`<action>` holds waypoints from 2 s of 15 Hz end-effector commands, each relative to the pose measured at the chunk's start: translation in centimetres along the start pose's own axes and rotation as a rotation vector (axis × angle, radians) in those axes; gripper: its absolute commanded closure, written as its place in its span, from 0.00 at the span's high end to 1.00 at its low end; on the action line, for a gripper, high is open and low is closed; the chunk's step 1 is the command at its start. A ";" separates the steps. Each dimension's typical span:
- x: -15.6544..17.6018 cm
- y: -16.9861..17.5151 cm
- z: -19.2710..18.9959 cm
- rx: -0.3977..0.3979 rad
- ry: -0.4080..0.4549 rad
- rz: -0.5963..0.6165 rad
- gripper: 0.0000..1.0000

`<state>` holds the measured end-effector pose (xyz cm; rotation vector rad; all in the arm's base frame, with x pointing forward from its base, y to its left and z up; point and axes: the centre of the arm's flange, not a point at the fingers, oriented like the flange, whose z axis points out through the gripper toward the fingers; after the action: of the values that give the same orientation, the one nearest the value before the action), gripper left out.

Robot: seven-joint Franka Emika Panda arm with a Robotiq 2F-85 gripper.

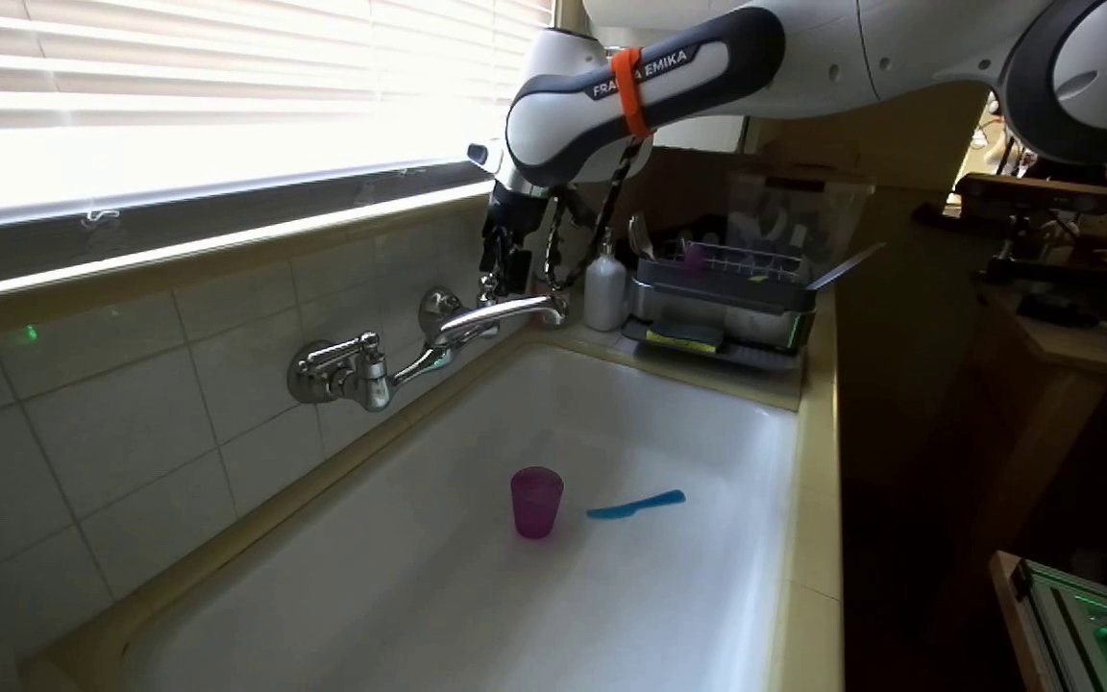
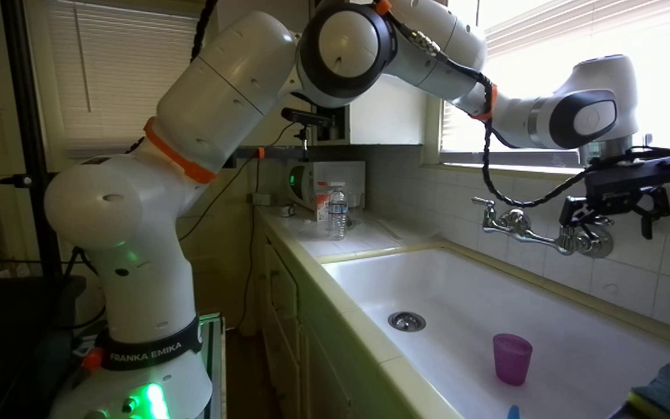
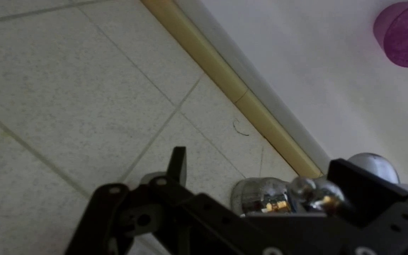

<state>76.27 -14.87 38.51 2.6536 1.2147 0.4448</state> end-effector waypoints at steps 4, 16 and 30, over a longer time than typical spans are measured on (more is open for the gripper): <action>0.1 -1.2 -1.7 -0.036 -0.010 0.130 1.00; -0.3 -4.6 -5.2 0.109 -0.170 0.323 1.00; -4.6 -8.3 -9.4 0.167 -0.240 0.555 1.00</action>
<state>68.02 -12.82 43.81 3.0271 0.5215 0.1314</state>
